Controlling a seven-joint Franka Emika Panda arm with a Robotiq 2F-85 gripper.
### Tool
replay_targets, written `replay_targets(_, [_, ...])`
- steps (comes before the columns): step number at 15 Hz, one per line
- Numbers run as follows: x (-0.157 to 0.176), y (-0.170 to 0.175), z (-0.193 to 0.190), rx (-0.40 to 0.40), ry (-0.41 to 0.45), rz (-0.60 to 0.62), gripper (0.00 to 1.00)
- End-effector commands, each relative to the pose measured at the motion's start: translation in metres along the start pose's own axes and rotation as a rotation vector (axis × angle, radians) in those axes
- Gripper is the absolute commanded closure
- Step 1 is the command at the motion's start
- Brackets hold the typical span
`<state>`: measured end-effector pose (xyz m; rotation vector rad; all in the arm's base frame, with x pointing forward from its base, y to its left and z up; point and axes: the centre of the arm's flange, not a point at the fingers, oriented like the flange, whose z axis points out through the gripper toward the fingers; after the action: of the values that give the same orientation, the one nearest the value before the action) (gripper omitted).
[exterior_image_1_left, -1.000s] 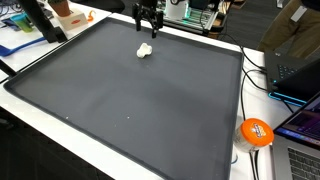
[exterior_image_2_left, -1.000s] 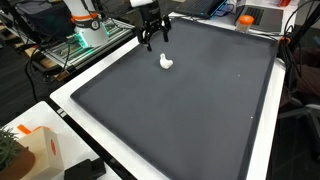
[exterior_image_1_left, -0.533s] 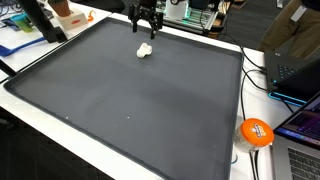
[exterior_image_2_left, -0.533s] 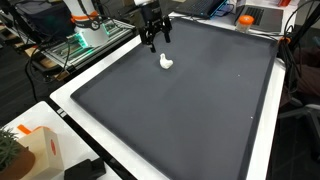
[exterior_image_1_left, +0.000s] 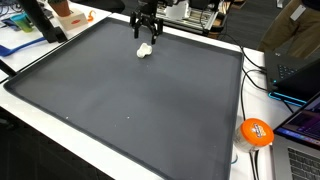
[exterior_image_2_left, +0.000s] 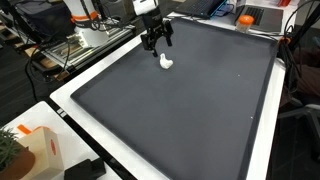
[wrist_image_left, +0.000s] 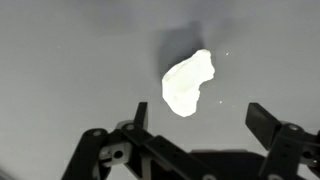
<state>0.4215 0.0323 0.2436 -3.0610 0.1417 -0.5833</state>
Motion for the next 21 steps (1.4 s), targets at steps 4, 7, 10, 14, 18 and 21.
replay_targets(4, [-0.029, 0.005, -0.025, -0.034, 0.112, -0.092, 0.00])
replay_targets(7, [-0.035, 0.005, -0.035, -0.009, 0.149, -0.133, 0.00])
replay_targets(10, [-0.043, 0.005, -0.033, 0.036, 0.164, -0.185, 0.00])
replay_targets(14, [-0.057, 0.016, -0.025, 0.122, 0.155, -0.270, 0.00])
replay_targets(18, [-0.068, 0.032, -0.013, 0.162, 0.116, -0.296, 0.00])
replay_targets(21, [-0.074, 0.040, -0.003, 0.187, 0.080, -0.318, 0.00])
